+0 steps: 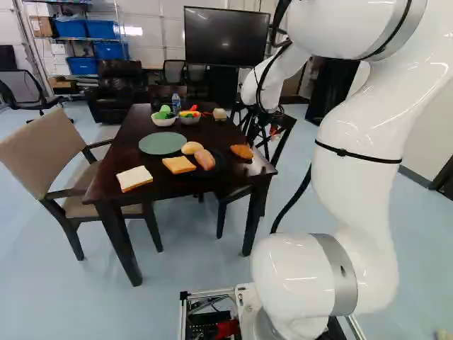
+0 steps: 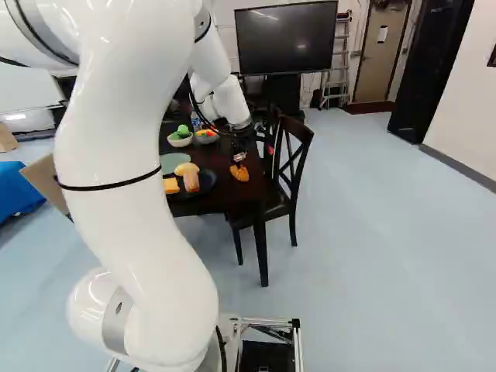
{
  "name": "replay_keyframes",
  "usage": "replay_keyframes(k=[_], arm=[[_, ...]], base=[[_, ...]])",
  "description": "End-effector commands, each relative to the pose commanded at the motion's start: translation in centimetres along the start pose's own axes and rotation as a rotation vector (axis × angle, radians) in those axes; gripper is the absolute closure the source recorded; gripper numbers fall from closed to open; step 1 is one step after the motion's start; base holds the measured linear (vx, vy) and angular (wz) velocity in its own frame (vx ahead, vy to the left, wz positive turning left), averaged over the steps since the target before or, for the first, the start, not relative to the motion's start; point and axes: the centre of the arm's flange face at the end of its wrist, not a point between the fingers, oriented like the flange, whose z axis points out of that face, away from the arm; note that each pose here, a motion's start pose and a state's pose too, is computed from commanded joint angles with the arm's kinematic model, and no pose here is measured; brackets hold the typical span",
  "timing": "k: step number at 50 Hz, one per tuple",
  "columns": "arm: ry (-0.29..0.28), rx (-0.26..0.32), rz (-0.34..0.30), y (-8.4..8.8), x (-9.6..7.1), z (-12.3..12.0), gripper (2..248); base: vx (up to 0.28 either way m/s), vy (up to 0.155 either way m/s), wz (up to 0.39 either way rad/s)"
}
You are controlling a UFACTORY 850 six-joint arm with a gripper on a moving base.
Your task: Move the croissant to the empty plate
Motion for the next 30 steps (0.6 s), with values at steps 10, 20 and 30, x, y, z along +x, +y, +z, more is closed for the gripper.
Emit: replay_keyframes(k=[10,20,30], arm=[[-0.006,0.028,0.048,0.2,0.9,0.5,3],[-0.011,0.059,0.096,0.1,1.6,0.8,3],[-0.010,0.073,0.114,-0.1,1.9,0.8,3]], base=[[0.000,0.000,0.000],[0.000,0.000,0.000],[0.000,0.000,0.000]])
